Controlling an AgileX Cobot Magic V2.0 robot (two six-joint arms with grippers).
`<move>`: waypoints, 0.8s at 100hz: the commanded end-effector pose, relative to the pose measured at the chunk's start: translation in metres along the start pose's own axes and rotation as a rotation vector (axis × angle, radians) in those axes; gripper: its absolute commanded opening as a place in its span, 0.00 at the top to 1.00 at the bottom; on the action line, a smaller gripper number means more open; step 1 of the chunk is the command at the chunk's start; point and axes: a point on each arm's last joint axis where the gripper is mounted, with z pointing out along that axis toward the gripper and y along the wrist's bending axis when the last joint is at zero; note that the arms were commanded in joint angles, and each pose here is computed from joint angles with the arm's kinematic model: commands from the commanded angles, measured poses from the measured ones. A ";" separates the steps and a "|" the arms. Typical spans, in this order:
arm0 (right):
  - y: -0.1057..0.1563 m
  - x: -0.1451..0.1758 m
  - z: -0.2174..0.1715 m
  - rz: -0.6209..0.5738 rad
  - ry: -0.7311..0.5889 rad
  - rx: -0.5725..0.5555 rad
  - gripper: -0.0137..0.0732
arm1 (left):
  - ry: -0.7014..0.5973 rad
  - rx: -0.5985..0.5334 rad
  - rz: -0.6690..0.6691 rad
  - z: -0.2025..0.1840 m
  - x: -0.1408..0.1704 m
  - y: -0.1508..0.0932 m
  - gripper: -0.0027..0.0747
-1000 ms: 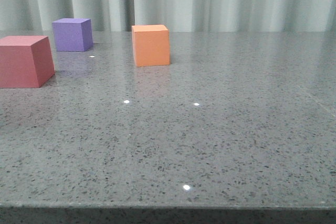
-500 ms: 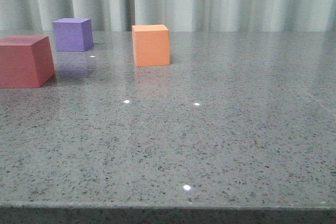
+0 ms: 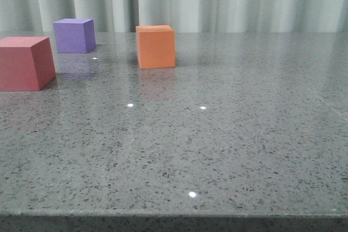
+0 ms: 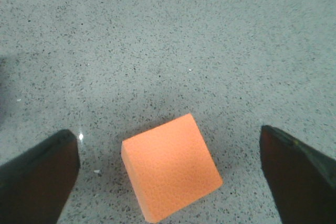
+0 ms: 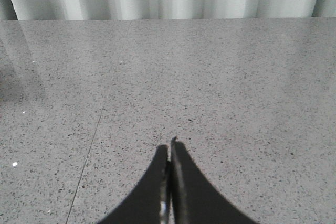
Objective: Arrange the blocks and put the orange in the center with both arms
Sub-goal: 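Move the left gripper over the orange cube and close on it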
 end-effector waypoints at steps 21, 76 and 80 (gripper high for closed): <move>0.000 -0.016 -0.002 -0.009 -0.109 -0.001 0.92 | -0.109 0.030 -0.037 -0.014 -0.017 -0.013 0.12; 0.000 -0.016 -0.002 -0.009 -0.109 -0.001 0.92 | -0.022 0.003 -0.036 0.029 0.003 -0.016 0.12; 0.000 -0.016 -0.002 -0.009 -0.109 -0.001 0.92 | -0.014 0.001 -0.037 0.031 0.005 -0.016 0.12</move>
